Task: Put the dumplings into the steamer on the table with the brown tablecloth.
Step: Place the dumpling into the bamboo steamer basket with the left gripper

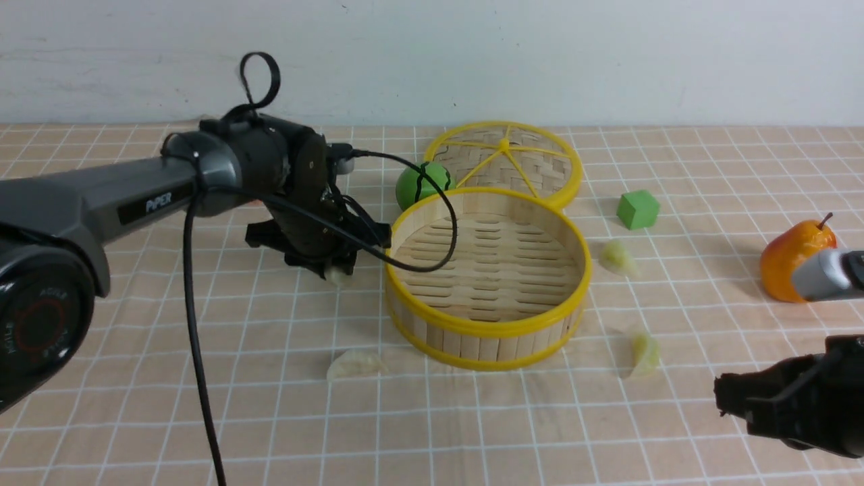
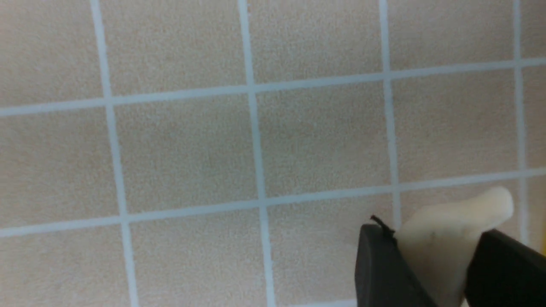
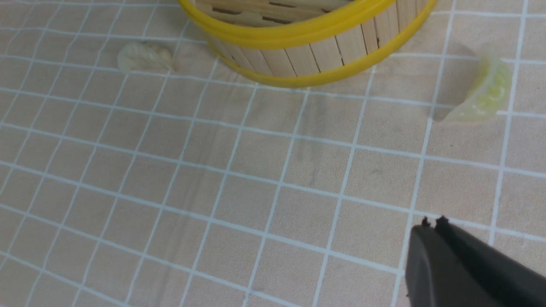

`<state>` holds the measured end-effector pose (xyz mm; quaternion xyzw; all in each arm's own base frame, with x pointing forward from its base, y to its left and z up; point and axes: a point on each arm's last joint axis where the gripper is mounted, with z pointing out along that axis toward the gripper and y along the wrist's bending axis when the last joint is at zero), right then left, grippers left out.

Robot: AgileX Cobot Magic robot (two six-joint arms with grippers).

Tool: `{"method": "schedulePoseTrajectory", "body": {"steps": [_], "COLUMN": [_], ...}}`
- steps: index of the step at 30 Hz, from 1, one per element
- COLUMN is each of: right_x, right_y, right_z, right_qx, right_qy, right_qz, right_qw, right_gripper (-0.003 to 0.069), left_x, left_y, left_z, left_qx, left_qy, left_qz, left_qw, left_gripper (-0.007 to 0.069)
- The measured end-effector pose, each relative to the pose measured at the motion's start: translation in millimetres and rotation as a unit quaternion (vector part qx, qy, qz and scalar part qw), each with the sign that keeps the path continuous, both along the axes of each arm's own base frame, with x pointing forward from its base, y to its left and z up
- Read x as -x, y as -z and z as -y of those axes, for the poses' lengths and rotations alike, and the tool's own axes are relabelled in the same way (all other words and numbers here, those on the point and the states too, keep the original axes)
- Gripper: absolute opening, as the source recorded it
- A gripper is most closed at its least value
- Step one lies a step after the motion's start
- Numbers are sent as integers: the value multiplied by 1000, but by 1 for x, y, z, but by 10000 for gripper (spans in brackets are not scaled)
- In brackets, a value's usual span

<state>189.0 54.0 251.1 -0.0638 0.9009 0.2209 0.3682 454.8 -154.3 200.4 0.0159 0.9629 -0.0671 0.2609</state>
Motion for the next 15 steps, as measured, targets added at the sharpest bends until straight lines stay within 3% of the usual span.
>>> {"method": "schedulePoseTrajectory", "body": {"steps": [3,7,10,11,15], "right_x": [0,0,0,0,0], "right_y": [0,0,-1,-1,-1], "right_z": [0,0,0,-1,-1], "right_qx": [0,-3,-7,-9,-11], "right_qy": [-1,1,3,4,1], "right_qz": [1,1,1,1,-2], "right_qw": [1000,1000,1000,1000,1000], "right_gripper": [0,2,3,4,10], "left_x": [9,26,29,26,15], "left_y": [-39,-70,-59,-41,-4], "left_z": [7,38,60,73,78], "left_qx": [26,32,20,10,-7], "left_qy": [13,87,135,157,167], "left_qz": [32,77,92,97,91], "left_qw": [999,993,986,983,982], "left_gripper": [241,241,241,241,242]}}
